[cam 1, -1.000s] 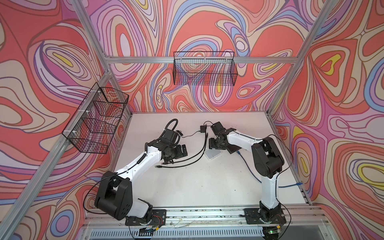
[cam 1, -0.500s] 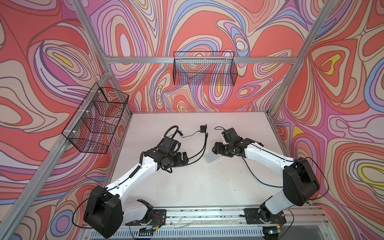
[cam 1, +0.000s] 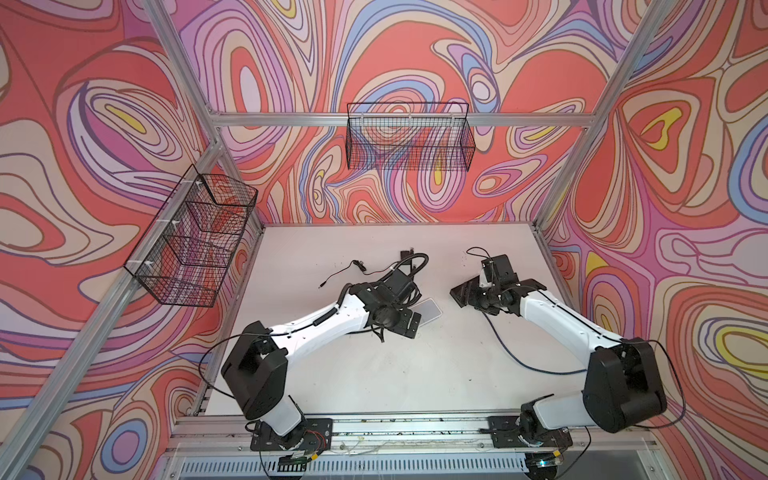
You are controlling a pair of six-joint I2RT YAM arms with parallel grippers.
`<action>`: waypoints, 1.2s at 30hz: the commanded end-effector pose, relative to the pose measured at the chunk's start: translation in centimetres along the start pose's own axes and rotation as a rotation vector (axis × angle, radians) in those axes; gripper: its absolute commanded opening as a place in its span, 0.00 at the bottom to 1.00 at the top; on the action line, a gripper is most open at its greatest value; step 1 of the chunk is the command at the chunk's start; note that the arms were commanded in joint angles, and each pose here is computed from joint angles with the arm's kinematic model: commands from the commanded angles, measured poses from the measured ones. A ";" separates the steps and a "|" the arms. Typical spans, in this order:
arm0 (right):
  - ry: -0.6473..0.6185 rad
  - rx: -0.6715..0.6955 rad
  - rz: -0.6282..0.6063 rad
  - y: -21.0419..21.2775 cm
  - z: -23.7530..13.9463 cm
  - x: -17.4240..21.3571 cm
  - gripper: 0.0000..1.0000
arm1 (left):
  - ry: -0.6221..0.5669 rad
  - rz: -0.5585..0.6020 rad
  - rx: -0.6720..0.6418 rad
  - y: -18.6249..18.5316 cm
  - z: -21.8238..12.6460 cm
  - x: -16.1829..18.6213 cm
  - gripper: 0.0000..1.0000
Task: Insert the plug into the switch port
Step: 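Lower the left gripper onto the white router box and grasp it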
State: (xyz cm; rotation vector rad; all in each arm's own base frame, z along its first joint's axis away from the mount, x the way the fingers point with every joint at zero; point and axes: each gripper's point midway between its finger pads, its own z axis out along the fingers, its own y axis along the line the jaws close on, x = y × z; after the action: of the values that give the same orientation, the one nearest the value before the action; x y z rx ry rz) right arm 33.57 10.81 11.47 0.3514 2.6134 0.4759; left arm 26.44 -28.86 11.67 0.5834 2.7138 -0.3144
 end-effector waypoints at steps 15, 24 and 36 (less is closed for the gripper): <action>-0.031 -0.149 0.046 -1.4 -3.7 0.8 0.73 | 0.138 0.308 -0.130 -2.1 7.1 -3.7 1.00; -0.050 -0.161 0.063 -2.5 -4.8 1.7 0.73 | 0.199 0.377 -0.177 -1.8 10.1 -4.3 1.00; -0.058 -0.173 0.061 -3.0 -5.3 2.3 0.72 | 0.263 0.393 -0.144 -2.0 12.6 -3.4 0.90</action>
State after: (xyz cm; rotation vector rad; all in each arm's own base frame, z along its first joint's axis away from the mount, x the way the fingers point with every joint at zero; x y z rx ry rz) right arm 29.03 7.43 13.99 0.3977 2.4897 0.6896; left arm 32.92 -36.05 2.68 1.0985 2.7058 0.0446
